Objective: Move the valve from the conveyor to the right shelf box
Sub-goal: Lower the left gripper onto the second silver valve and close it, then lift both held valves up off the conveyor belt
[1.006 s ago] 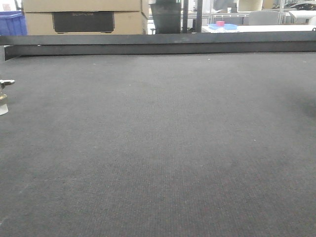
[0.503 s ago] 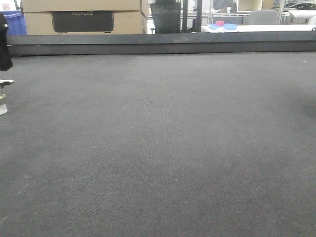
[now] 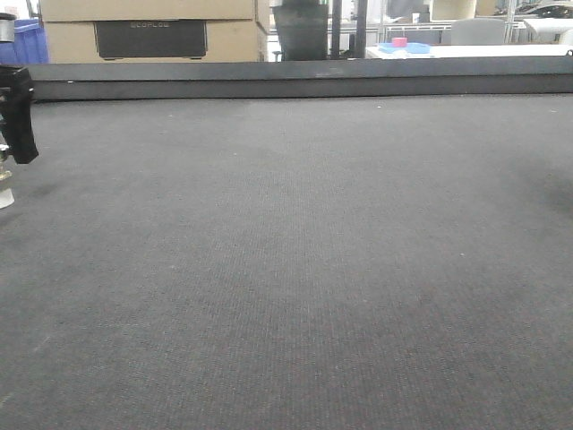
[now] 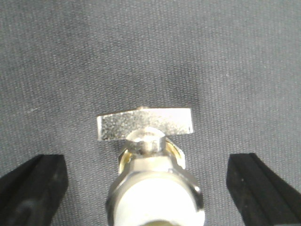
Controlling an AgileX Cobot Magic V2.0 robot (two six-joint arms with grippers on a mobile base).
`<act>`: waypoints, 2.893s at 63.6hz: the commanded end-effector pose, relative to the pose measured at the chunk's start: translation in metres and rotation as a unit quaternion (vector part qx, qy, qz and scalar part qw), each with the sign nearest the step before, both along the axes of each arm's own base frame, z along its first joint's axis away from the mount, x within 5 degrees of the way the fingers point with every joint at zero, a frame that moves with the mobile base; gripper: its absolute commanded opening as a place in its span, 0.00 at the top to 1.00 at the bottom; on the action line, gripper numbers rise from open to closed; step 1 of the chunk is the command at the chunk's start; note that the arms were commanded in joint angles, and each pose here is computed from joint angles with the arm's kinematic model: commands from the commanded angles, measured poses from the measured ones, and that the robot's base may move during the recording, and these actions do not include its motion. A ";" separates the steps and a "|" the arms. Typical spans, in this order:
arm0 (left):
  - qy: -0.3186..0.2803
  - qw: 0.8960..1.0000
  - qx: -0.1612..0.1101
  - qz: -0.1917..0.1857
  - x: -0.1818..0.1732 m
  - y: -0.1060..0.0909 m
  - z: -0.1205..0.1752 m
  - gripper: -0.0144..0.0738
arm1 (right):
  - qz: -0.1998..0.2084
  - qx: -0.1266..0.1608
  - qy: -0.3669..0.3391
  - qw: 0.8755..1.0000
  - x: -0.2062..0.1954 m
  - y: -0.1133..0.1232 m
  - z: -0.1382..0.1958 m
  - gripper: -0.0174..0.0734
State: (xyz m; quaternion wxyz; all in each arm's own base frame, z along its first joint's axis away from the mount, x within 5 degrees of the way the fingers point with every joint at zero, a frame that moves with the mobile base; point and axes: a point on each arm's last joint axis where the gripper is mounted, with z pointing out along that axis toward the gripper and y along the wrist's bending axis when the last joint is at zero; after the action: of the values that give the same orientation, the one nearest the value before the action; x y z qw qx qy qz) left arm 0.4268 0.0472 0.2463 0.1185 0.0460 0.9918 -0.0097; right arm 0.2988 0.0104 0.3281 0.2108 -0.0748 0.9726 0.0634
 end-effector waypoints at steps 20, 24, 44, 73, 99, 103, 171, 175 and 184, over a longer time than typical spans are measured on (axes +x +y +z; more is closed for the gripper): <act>0.011 1.000 -0.005 0.004 -0.001 -0.001 0.001 0.72 | 0.000 0.001 -0.027 1.000 -0.002 0.000 0.009 0.98; 0.014 1.000 -0.005 0.004 -0.002 -0.001 0.002 0.92 | 0.000 0.001 -0.027 1.000 -0.002 0.000 0.009 0.98; -0.063 0.998 -0.002 0.015 -0.012 -0.003 0.067 0.96 | -0.003 0.000 -0.072 0.997 -0.013 0.000 0.028 0.98; -0.241 0.970 -0.001 -0.015 -0.119 -0.041 0.204 0.96 | -0.009 0.000 -0.193 0.981 -0.055 0.000 0.080 0.98; -0.342 0.940 -0.003 0.011 -0.222 -0.044 0.185 0.96 | -0.006 0.001 -0.212 0.977 -0.082 0.001 0.092 0.98; -0.366 0.931 -0.002 0.012 -0.236 -0.045 0.184 0.96 | -0.006 0.002 -0.214 0.977 -0.088 0.001 0.091 0.98; -0.513 0.858 0.002 0.017 -0.270 -0.045 0.211 0.96 | -0.033 0.016 -0.386 0.922 -0.107 0.000 0.126 0.98; -0.511 0.859 0.002 0.017 -0.270 -0.045 0.211 0.96 | -0.033 0.016 -0.386 0.922 -0.107 0.000 0.126 0.98; -0.510 0.860 0.002 0.017 -0.270 -0.045 0.211 0.96 | -0.033 0.016 -0.386 0.922 -0.107 0.000 0.126 0.98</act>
State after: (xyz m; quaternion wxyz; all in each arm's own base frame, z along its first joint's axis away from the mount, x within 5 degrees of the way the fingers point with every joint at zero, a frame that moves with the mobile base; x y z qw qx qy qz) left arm 0.1603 0.0028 0.4485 0.5795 0.0315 0.8141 0.0222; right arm 0.1956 0.0109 0.4386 0.5270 -0.0612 0.8465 0.0432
